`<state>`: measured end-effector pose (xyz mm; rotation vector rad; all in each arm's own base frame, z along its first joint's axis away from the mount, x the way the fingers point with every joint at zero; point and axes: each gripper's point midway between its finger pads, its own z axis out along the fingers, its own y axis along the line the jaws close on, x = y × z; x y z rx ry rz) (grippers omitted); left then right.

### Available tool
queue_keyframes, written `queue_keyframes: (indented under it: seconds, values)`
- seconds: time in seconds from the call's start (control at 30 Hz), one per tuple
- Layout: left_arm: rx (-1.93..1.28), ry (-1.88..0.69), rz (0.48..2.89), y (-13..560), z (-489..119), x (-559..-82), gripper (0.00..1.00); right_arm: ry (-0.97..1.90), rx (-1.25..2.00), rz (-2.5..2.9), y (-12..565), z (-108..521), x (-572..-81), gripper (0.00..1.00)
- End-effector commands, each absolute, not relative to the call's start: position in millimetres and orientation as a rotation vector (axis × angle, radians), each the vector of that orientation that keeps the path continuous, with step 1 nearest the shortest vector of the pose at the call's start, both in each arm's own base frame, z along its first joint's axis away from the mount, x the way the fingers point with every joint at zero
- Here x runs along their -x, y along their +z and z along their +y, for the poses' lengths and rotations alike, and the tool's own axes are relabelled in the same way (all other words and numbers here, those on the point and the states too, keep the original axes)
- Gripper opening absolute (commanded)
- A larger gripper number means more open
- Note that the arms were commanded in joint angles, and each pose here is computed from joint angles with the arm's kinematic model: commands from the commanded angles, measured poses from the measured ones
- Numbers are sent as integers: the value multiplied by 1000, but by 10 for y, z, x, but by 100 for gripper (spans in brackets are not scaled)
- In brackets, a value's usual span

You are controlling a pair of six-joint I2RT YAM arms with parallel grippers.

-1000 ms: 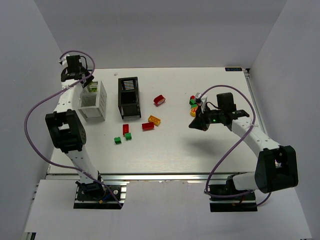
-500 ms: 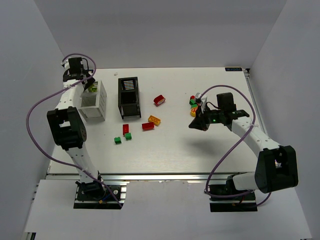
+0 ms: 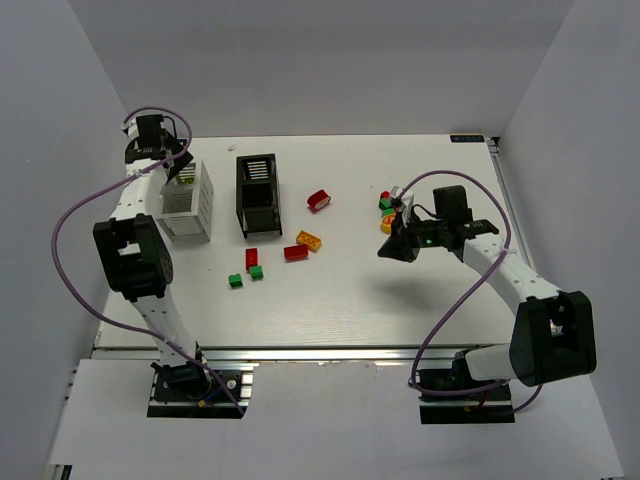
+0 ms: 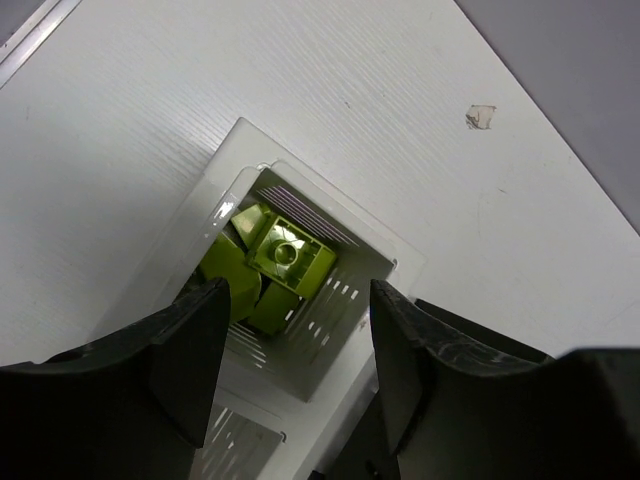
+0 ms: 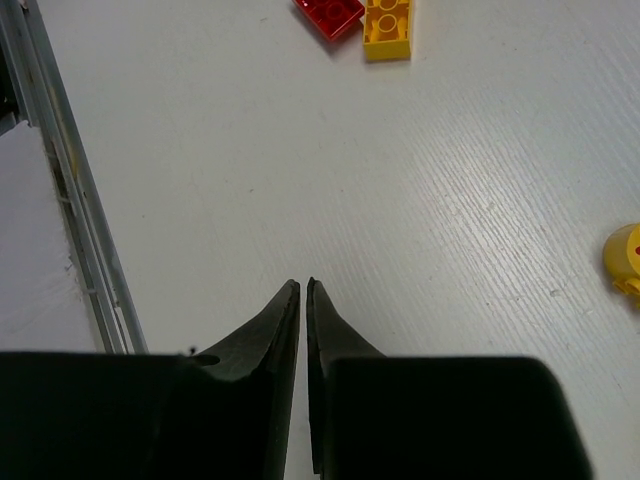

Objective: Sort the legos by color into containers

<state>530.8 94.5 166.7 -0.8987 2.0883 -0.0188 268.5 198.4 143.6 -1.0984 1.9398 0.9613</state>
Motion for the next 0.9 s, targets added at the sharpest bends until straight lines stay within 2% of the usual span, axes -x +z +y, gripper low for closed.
queue_keyframes:
  seconds: [0.0,0.13,0.2,0.27,0.3,0.33,0.4,0.43,0.53,0.6,0.63,0.67,0.7,0.87]
  values:
    - [857,-69,1978,2331,920,-5222,68,927,1116,1895,1581,1970,-2737,13]
    - [812,-128,1961,2543,796,-5028,66,884,1115,1904,1610,1942,-2802,17]
    - [792,-156,1977,2481,720,-4884,65,852,1109,1912,1626,1921,-2859,21]
    - [761,-183,1939,2685,653,-4690,65,820,1106,1914,1646,1905,-2908,26]
    - [755,-205,1966,2561,592,-4587,65,785,1097,1927,1636,1871,-2957,28]
    - [734,-229,1932,2717,542,-4455,65,764,1092,1936,1630,1852,-2987,31]
    - [715,-282,1965,2563,412,-4253,68,690,1068,1964,1620,1787,-3103,36]
    - [695,-300,1930,2699,369,-4112,70,666,1061,1974,1615,1763,-3138,39]
    - [680,-329,1928,2635,266,-3780,80,583,1051,2002,1596,1679,-3265,56]
    - [686,-343,1966,2452,206,-3600,83,540,1048,2019,1578,1636,-3334,67]
    - [679,-348,1943,2539,197,-3554,84,530,1045,2024,1574,1628,-3359,73]
    - [674,-364,1951,2476,149,-3430,84,527,1045,2031,1567,1624,-3376,85]
    - [680,-374,1961,2428,122,-3358,85,541,1050,2066,1499,1620,-3354,89]
    - [700,-419,2031,2054,-15,-2996,85,575,1079,2029,1599,1691,-3400,89]
